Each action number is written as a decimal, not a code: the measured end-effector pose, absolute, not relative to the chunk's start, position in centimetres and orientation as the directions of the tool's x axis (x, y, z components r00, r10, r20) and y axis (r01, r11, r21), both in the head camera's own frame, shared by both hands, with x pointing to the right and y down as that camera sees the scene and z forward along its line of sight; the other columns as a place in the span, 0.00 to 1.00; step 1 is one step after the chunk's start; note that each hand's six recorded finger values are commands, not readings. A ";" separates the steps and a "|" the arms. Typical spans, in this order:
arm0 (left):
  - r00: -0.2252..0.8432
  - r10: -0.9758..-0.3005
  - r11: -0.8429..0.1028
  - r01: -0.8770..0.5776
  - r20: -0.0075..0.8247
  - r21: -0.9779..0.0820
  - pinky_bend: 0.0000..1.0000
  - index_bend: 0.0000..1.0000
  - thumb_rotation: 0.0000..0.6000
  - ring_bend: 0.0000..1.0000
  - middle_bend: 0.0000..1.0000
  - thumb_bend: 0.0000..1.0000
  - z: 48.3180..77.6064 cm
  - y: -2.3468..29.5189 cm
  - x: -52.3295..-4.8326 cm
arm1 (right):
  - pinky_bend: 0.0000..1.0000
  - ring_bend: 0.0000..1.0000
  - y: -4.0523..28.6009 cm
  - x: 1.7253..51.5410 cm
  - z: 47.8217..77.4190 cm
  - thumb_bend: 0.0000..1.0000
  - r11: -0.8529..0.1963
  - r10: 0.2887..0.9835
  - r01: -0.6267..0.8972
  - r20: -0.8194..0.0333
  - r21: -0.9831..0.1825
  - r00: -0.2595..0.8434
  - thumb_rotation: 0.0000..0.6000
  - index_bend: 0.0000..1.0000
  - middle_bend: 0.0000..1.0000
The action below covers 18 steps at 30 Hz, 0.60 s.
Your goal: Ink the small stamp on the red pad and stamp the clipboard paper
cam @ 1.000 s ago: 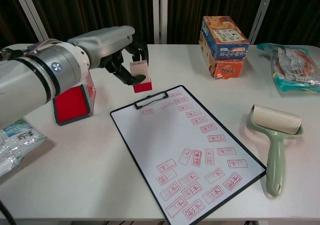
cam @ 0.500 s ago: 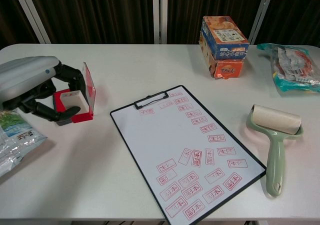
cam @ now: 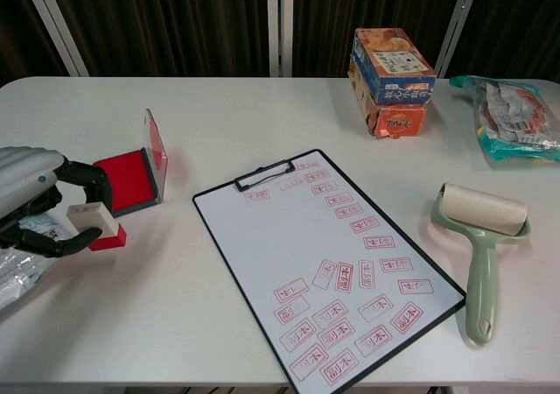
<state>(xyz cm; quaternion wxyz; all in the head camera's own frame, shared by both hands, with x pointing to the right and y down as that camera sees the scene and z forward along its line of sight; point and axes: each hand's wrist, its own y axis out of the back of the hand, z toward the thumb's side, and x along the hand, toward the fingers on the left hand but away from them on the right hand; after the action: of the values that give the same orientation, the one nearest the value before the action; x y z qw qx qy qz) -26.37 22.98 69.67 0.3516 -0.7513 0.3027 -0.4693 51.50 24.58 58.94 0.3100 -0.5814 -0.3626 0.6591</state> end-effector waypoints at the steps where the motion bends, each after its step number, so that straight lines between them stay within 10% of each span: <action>1: 0.380 -0.783 -0.571 -0.125 0.493 -0.811 1.00 0.70 1.00 1.00 0.73 0.45 69.9 23.1 -26.4 | 0.00 0.00 24.5 51.5 58.8 0.26 -0.542 0.832 0.013 -0.539 -0.840 -0.132 1.00 0.00 0.00; 18: 0.394 -0.778 -0.570 -0.116 0.489 -0.813 1.00 0.68 1.00 1.00 0.71 0.42 72.3 23.8 -27.1 | 0.00 0.00 24.4 51.2 58.8 0.26 -0.544 0.831 0.005 -0.540 -0.839 -0.132 1.00 0.00 0.00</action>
<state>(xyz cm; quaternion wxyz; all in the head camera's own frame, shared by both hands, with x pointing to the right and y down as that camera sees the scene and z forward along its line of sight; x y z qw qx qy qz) -27.11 23.81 72.25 0.3567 -0.7550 0.2962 -0.4637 51.18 24.40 58.82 0.3127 -0.5796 -0.3606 0.6604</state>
